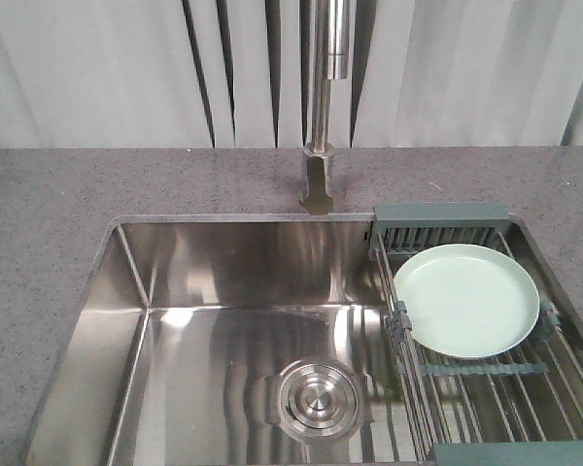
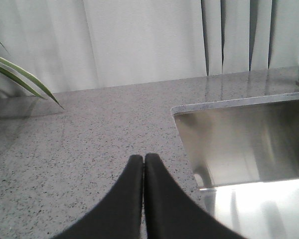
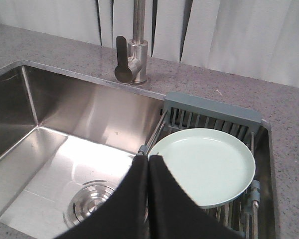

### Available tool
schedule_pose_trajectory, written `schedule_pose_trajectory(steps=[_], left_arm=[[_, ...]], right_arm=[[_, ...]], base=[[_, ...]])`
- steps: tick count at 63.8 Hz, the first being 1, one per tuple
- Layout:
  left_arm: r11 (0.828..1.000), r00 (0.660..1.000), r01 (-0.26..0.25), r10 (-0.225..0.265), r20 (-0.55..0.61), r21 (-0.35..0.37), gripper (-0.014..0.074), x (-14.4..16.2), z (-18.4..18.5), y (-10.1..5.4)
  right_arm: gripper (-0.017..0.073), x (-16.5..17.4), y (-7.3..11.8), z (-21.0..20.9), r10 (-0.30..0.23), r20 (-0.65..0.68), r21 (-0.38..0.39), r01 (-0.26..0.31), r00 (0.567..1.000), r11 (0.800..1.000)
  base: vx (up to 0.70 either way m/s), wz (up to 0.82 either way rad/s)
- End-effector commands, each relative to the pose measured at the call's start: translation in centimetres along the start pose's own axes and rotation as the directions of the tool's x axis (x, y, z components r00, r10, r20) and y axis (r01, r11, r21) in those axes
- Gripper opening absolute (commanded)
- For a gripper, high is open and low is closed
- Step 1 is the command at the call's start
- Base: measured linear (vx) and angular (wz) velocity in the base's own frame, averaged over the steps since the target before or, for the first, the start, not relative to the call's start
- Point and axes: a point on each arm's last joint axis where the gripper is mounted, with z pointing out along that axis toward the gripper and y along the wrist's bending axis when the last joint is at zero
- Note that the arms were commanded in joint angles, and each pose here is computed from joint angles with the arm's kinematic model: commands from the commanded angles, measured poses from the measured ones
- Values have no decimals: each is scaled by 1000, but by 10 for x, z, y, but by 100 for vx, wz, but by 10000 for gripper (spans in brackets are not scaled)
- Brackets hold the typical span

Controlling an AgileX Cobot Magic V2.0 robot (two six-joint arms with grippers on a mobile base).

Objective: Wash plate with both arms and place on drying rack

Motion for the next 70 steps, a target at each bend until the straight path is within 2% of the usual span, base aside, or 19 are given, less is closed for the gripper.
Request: schedule_pose_trajectory(steps=[1, 28, 36, 44, 49, 63, 70], left_arm=[[1000, 995, 14, -12, 95, -12, -6, -15, -2, 2], [1000, 995, 14, -12, 95, -12, -6, -15, -2, 2], [1000, 995, 14, -12, 95, -12, -6, -15, -2, 2], [1000, 995, 14, -12, 95, -12, -6, -15, -2, 2], [1000, 995, 14, -12, 95, -12, -6, -15, -2, 2], [1000, 995, 14, -12, 95, -12, -6, -15, -2, 2], [1000, 995, 14, -12, 95, -12, -6, -15, -2, 2]], right_arm=[[-4, -13, -3, -2, 8, 66, 30, -10, 998, 999], [-4, -13, -3, -2, 4, 66, 34, -7, 998, 999], [-4, 4, -14, 6, -27, 56, 135, 19, 998, 991], [-4, 30, -19, 9, 50, 94, 211, -69, 994, 975], [-4, 48, -20, 9, 69, 112, 257, -96, 991, 962], [-4, 93, -23, 15, 137, 217, 308, -201, 967, 930], [-4, 103, -26, 19, 168, 266, 323, -251, 949, 912]], base=[[0, 0], [0, 0], [0, 0], [0, 0], [0, 0], [0, 0], [0, 0]])
